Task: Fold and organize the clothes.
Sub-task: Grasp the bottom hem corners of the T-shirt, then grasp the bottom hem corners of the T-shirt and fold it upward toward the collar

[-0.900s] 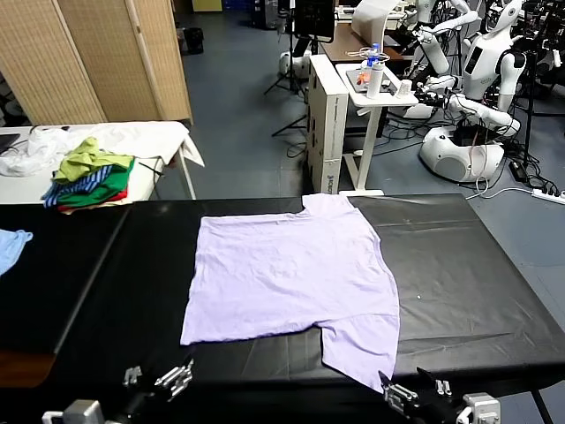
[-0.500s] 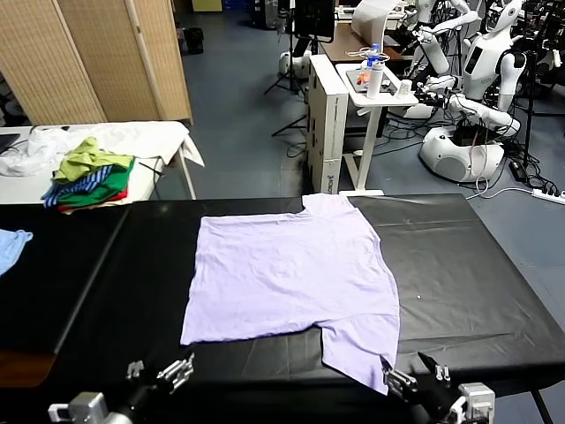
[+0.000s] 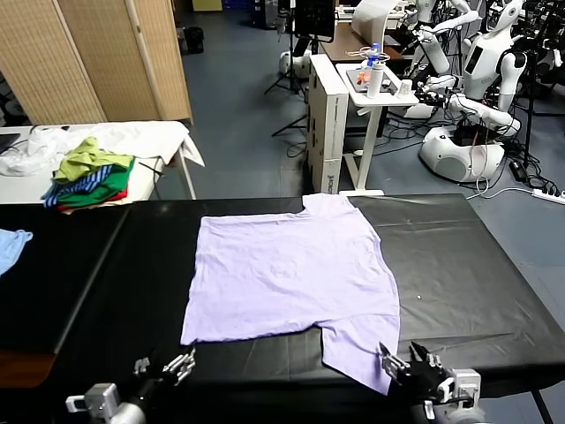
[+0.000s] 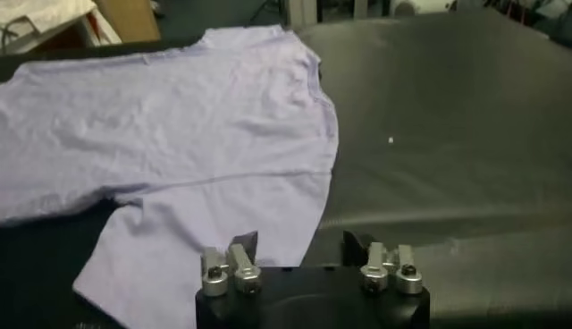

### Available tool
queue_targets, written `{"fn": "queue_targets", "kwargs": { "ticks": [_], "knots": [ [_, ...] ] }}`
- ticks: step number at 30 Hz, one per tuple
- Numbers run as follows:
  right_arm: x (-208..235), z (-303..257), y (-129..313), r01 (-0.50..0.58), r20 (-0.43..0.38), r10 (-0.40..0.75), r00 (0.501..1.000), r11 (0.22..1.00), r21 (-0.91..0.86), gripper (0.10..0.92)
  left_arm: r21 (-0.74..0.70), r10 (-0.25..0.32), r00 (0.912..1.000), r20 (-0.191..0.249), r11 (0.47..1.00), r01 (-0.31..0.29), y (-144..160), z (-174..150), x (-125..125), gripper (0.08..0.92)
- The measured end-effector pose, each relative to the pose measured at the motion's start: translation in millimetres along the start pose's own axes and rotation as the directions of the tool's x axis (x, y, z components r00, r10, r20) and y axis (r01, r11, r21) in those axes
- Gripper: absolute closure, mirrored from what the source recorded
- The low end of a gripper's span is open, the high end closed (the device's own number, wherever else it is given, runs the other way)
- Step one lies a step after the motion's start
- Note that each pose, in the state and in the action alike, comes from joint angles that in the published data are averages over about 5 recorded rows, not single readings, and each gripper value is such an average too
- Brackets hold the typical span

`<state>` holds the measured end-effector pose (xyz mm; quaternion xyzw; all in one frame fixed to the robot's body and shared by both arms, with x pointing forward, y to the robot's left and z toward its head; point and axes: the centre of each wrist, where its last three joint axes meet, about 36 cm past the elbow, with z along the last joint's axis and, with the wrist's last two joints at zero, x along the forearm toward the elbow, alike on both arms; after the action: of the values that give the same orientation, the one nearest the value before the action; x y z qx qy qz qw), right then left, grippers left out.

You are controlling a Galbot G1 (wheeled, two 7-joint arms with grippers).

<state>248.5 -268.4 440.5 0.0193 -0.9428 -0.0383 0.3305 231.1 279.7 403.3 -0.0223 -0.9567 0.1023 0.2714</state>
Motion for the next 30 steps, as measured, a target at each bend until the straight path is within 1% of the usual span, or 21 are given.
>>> {"fn": "queue_targets", "kwargs": {
  "ticks": [1, 2, 5, 6, 8, 15, 24, 27, 30],
  "knots": [
    [0, 0, 0, 0.0, -0.001, 0.0, 1.0, 1.0, -0.001, 0.85, 0.003, 0.003, 1.0, -0.001, 1.0, -0.003, -1, 1, 0, 0.56],
    [1, 0, 1, 0.001, -0.001, -0.001, 1.0, 1.0, -0.002, 0.873, 0.006, 0.007, 1.0, -0.003, 1.0, -0.007, -3, 1, 1, 0.635],
    [4, 0, 2, 0.001, 0.001, -0.001, 1.0, 1.0, -0.005, 0.883, 0.014, 0.018, 0.9998, -0.006, 1.0, -0.018, -7, 2, 3, 0.795],
    [5, -1, 2, 0.001, 0.003, -0.001, 1.0, 1.0, -0.006, 0.883, 0.016, 0.02, 0.9998, -0.006, 1.0, -0.02, -8, 2, 3, 0.826],
    [10, -2, 4, -0.006, 0.003, 0.006, 1.0, 1.0, -0.004, 0.883, 0.012, 0.022, 0.9997, -0.006, 1.0, -0.022, -10, 1, 5, 0.853],
    [39, -9, 11, -0.04, -0.037, 0.041, 0.998, 0.999, 0.037, 0.883, -0.04, 0.004, 1.0, 0.002, 0.999, -0.004, -14, -2, 19, 0.855],
    [65, -2, 19, -0.036, -0.101, 0.043, 0.994, 0.997, 0.069, 0.883, -0.065, -0.04, 0.9992, -0.007, 0.997, 0.04, -15, -7, 51, 0.855],
    [67, -1, 20, -0.026, -0.098, 0.032, 0.995, 0.998, 0.061, 0.883, -0.069, -0.056, 0.9984, -0.008, 0.996, 0.055, -14, -9, 61, 0.855],
    [65, -3, 19, -0.004, -0.058, 0.006, 0.998, 0.999, 0.041, 0.883, -0.071, -0.067, 0.9978, -0.004, 0.995, 0.066, -13, -10, 69, 0.855]
  ]
}}
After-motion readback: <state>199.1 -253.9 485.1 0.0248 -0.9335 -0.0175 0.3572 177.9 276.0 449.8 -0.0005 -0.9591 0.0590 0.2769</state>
